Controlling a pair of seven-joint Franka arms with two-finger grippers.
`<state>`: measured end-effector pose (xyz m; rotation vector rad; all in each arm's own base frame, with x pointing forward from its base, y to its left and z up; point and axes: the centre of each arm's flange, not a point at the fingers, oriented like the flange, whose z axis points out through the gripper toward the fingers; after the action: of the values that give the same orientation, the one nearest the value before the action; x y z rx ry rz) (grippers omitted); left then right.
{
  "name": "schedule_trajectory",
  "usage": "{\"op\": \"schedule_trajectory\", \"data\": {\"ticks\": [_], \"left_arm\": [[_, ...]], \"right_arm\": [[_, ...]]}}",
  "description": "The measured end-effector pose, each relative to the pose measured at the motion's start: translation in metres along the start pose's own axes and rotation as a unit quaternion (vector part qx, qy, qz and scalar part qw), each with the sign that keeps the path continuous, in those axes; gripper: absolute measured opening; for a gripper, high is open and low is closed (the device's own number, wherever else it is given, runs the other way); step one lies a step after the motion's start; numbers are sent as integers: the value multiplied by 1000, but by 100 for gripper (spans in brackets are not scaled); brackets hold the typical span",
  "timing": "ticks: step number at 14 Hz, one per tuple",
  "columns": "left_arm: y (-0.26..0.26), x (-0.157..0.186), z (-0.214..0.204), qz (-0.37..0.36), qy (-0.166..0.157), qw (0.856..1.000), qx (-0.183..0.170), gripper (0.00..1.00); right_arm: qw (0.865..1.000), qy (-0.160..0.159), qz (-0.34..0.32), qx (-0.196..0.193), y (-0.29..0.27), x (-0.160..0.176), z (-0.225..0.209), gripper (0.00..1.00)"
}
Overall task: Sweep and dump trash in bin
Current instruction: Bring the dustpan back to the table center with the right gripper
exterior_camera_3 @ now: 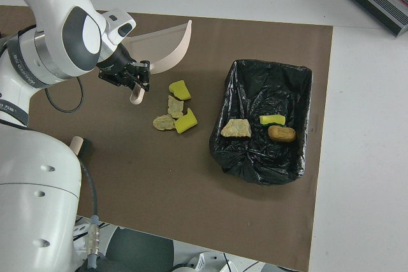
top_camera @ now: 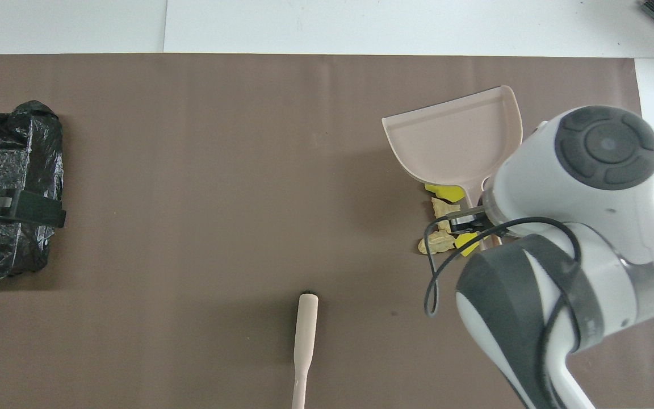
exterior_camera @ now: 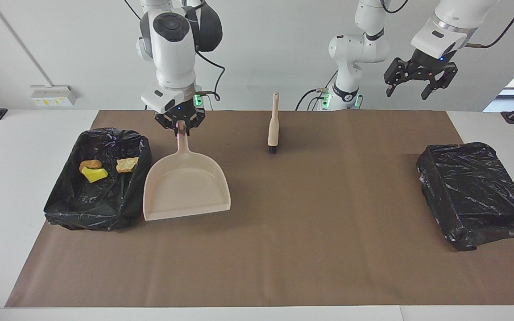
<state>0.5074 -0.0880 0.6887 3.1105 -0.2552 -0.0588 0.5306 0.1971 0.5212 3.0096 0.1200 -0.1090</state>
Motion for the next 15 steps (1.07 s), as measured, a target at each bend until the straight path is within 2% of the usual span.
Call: {"op": "schedule_trajectory", "data": {"ticks": [3, 7, 11, 13, 15], "left_arm": [[-1, -2, 0, 0, 0, 1000, 3, 100], [-1, -3, -2, -1, 4, 1000, 3, 100], [-10, -3, -1, -10, 3, 1000, 4, 100], [-12, -3, -1, -11, 3, 1000, 4, 100], [-11, -3, 0, -10, 3, 1000, 4, 100]], "right_arm": [[996, 2, 72, 58, -81, 17, 22, 32], [990, 10, 95, 108, -156, 41, 42, 32], [986, 23, 95, 132, -244, 47, 88, 32], [987, 17, 95, 131, -257, 54, 113, 32], [986, 16, 102, 129, -251, 62, 118, 32]]}}
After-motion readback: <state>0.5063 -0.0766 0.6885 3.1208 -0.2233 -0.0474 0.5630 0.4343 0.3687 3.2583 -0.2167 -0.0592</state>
